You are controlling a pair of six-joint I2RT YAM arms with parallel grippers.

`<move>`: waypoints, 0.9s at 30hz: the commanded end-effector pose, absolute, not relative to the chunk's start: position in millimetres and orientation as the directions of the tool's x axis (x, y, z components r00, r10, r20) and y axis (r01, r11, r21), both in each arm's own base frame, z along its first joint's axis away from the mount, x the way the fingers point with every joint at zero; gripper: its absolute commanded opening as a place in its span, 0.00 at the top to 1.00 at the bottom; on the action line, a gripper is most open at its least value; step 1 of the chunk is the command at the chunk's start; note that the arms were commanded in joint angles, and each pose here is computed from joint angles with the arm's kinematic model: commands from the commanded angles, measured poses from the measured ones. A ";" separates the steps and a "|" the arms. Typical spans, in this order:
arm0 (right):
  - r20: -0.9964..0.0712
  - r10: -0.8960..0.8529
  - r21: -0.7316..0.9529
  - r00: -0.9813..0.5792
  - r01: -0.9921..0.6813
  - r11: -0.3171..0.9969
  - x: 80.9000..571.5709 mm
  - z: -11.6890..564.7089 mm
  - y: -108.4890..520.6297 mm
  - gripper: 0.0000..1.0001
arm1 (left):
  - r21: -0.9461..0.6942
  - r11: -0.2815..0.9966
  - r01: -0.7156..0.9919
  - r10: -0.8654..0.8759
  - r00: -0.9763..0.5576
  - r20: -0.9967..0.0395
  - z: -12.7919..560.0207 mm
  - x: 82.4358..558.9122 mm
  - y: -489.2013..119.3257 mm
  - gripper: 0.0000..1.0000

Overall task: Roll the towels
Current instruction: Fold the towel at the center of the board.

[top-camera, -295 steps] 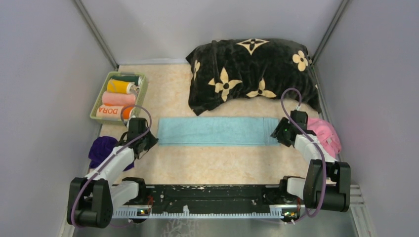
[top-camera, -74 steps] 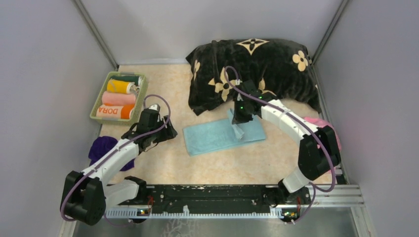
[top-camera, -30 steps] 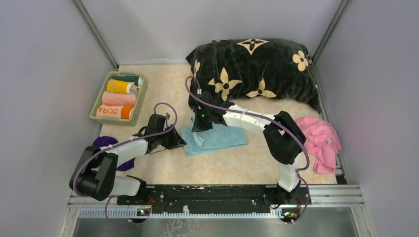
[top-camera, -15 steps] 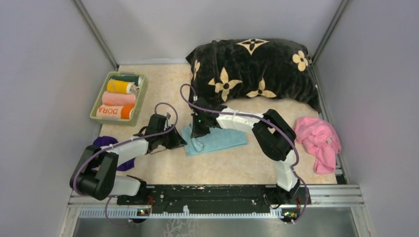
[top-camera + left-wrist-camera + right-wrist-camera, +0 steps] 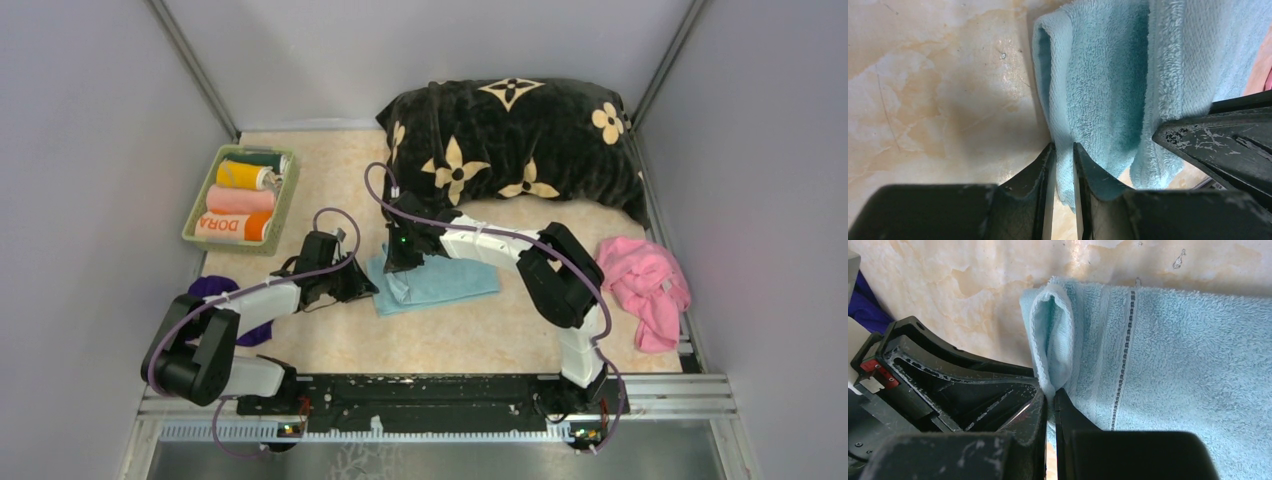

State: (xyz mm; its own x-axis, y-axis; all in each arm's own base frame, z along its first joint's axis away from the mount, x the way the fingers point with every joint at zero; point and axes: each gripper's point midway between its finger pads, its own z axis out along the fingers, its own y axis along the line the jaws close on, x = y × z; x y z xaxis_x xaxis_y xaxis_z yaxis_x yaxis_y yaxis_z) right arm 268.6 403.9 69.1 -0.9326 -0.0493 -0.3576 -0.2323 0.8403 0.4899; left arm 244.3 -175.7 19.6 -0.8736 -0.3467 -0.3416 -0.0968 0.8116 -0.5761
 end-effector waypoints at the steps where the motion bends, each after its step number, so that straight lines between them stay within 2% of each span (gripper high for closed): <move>1: -0.431 -0.011 0.569 -0.902 -0.281 0.773 274.1 124.0 424.8 0.99 | -0.509 0.851 -0.129 -0.326 -0.889 -0.320 2.3 229.3 -163.6 0.75; 17: -0.343 -0.081 0.569 -0.936 -0.276 0.774 251.9 89.9 434.3 0.98 | -0.496 0.858 -0.134 -0.323 -0.892 -0.318 -1.5 227.3 -161.9 0.75; 20: -0.344 -0.079 0.555 -0.936 -0.270 0.787 254.1 81.8 433.7 0.89 | -0.497 0.857 -0.136 -0.325 -0.891 -0.317 -0.7 227.4 -162.3 0.73; 23: -0.364 -0.072 0.550 -0.929 -0.276 0.788 258.0 81.4 434.0 0.75 | -0.491 0.860 -0.141 -0.330 -0.886 -0.324 1.4 228.2 -160.3 0.71; 27: -0.424 -0.069 0.556 -0.903 -0.319 0.767 264.0 105.5 435.4 0.62 | -0.462 0.871 -0.170 -0.355 -0.866 -0.351 6.4 227.4 -150.2 0.65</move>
State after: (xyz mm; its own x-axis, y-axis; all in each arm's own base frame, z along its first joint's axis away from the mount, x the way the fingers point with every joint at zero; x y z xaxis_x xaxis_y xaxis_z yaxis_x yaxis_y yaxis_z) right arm 249.2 416.8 62.3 -0.9463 -0.0890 -0.3108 -0.2464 0.8210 0.5150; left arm 244.4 -174.1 22.0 -0.8660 -0.3482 -0.3589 -0.0963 0.8205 -0.5635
